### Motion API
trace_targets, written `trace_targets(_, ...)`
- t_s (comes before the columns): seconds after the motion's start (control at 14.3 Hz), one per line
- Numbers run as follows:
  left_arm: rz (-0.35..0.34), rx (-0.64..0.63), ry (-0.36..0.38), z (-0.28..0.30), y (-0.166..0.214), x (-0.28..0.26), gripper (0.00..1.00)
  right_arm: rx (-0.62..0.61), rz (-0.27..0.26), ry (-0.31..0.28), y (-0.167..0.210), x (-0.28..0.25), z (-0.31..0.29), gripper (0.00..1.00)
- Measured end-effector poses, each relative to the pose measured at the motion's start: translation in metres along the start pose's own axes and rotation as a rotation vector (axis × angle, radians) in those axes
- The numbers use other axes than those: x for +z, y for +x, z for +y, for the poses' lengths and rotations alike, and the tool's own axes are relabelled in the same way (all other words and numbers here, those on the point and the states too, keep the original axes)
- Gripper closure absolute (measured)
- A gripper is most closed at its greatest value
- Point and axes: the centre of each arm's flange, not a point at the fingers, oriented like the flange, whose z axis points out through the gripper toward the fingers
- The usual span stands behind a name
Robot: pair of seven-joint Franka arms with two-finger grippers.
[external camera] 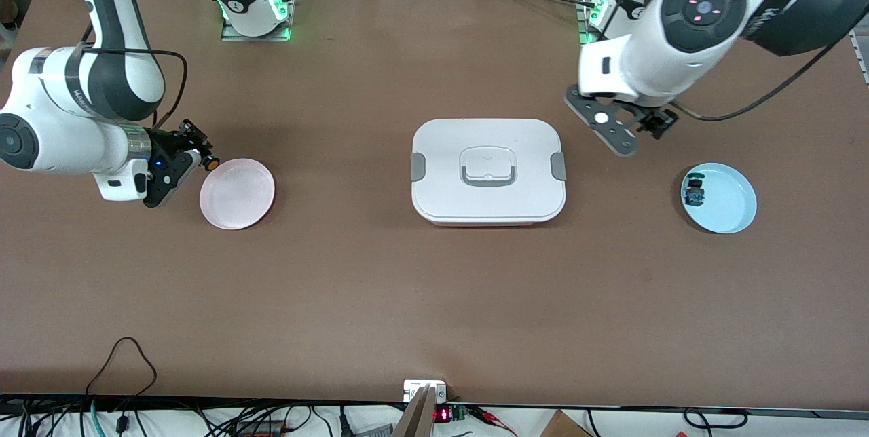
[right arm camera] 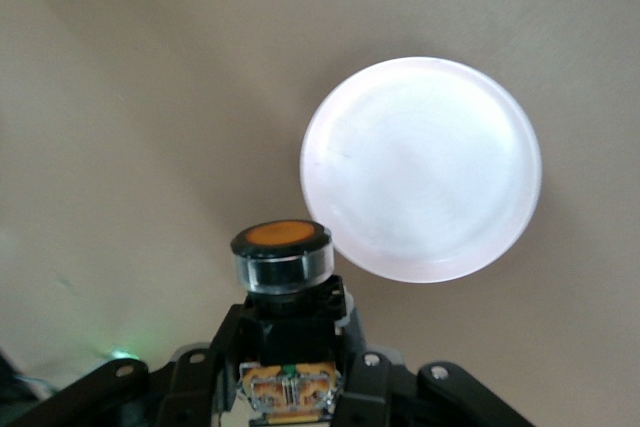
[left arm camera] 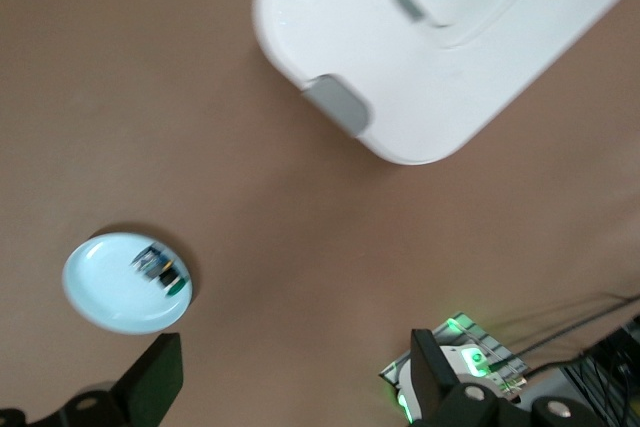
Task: Transfer orange switch to right arm and place
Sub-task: 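Lower the switch onto the white plate and open the right gripper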
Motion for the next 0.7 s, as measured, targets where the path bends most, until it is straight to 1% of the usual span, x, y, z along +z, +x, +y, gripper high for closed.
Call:
trace_targets(0.14,0.008,-0.166,0.047,-0.025,-0.019,-0.01,0.0,-0.102,-0.003,-0.057,-0.001,0.013,0.006,0.59)
trace_targets(0.35,0.122,-0.438,0.093,-0.045,-0.038,-0.028,0.0,-0.229,0.008,-0.121,-0.002,0.038,0.011,0.59)
trace_targets(0.42,0.159,-0.499,0.09,-0.053,-0.047,-0.03,0.0,-0.261,0.007,-0.148,-0.002,0.046,0.013,0.59)
trace_targets(0.49,0.186,-0.544,0.066,-0.062,-0.058,-0.03,0.0,-0.286,0.003,-0.174,-0.003,0.053,0.013,0.59)
trace_targets(0.63,0.222,-0.617,-0.01,-0.079,-0.084,-0.023,0.0,-0.325,0.001,-0.214,-0.003,0.069,0.012,0.59)
trace_targets(0.7,0.245,-0.644,-0.03,-0.086,-0.095,-0.021,0.0,-0.335,0.005,-0.226,-0.003,0.076,0.011,0.59)
